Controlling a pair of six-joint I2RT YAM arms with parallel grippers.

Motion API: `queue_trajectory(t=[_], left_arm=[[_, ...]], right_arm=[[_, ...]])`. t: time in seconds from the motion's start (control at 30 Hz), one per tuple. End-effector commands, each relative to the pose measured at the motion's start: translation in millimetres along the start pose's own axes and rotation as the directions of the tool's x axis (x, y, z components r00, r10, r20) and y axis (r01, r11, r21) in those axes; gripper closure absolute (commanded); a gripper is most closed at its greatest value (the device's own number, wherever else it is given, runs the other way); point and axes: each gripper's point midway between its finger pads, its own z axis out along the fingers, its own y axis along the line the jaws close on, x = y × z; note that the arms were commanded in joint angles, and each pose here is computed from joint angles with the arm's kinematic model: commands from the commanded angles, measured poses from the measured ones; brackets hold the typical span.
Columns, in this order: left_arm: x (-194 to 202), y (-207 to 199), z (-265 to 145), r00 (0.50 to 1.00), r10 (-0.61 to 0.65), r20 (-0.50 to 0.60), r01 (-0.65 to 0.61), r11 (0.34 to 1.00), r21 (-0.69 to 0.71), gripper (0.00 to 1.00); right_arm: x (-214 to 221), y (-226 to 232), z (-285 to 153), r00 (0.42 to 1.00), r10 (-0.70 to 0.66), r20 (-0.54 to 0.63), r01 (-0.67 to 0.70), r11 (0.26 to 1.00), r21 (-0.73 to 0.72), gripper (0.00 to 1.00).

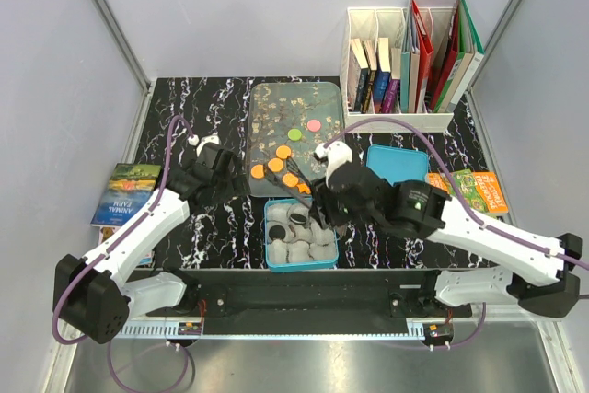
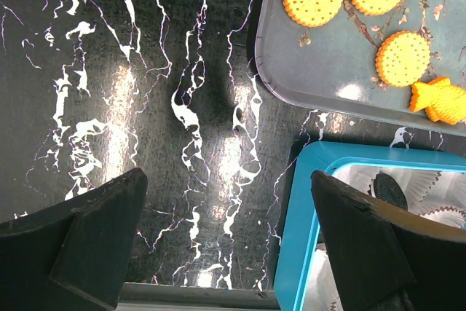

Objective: Pack the cookies

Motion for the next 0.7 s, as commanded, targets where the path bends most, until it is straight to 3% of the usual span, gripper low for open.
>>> queue_trajectory(t=[0.0,0.4,0.67], left_arm=[[-8.6,-4.1,-6.1,0.999,-0.009,0.032,0.009,1.000,0.018,0.01],[-6.4,-8.3,-6.3,1.000,-0.001,0.014,0.000,0.999,0.039,0.01],[-2.7,-12.0,-5.5,1.000,0.004,-0.004,-0.003,0.998,0.060,0.01]], right_arm=[[-29.0,-31.8,24.2,0.999,-0.014,0.036,0.011,0.995,0.099,0.50],[-91.7,-121.9,97.1,0.991,0.110,0.072,-0.124,0.968,0.219,0.63],[-110.6,-163.4,150.1,0.986,0.161,0.046,-0.168,0.953,0.251,0.64]])
